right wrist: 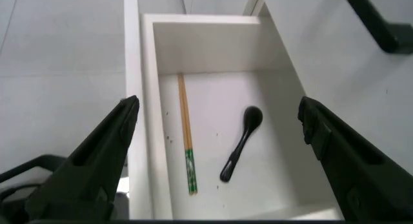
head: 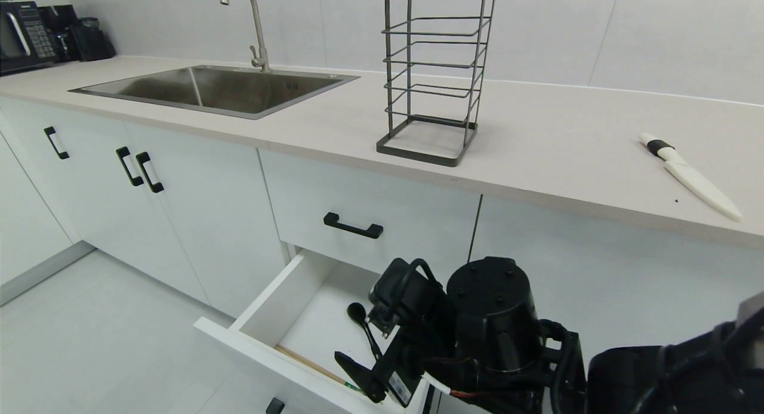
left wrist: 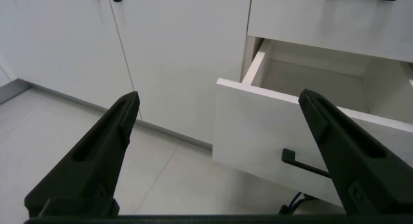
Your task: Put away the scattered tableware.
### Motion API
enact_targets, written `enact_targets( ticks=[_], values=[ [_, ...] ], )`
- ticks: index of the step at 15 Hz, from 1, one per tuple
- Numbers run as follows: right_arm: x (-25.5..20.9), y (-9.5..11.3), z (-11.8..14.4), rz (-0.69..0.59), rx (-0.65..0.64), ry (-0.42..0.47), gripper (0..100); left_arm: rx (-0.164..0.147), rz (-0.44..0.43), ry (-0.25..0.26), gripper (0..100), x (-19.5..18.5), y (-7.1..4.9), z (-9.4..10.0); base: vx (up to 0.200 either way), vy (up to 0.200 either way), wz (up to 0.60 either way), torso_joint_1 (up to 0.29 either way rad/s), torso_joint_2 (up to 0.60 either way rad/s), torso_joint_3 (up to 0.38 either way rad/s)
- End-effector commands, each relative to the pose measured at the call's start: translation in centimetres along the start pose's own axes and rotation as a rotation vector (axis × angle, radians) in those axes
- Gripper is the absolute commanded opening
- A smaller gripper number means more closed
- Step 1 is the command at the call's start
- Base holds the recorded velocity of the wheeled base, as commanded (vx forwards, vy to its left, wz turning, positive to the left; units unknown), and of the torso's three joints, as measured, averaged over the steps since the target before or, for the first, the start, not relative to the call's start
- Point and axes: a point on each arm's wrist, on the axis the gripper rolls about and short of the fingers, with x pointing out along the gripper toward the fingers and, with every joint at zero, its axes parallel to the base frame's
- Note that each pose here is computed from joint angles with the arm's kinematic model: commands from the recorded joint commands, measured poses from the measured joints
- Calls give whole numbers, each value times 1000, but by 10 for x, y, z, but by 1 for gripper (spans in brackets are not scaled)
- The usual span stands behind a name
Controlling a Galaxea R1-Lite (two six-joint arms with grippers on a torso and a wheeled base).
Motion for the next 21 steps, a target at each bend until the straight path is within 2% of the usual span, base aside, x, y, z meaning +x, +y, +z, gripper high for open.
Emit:
enact_targets(
  ticks=[1,10,21],
  values=[
    [-16,-1,0,-1,1,-7,100,0,0,0,100,0,0,0,0,0,0,0,0,0],
    [-32,-1,-12,-2,-2,30,100,0,0,0,100,0,0,0,0,0,0,0,0,0],
    [-75,-7,-12,-18,-1,-3,100,0,0,0,100,0,0,0,0,0,0,0,0,0]
  ],
)
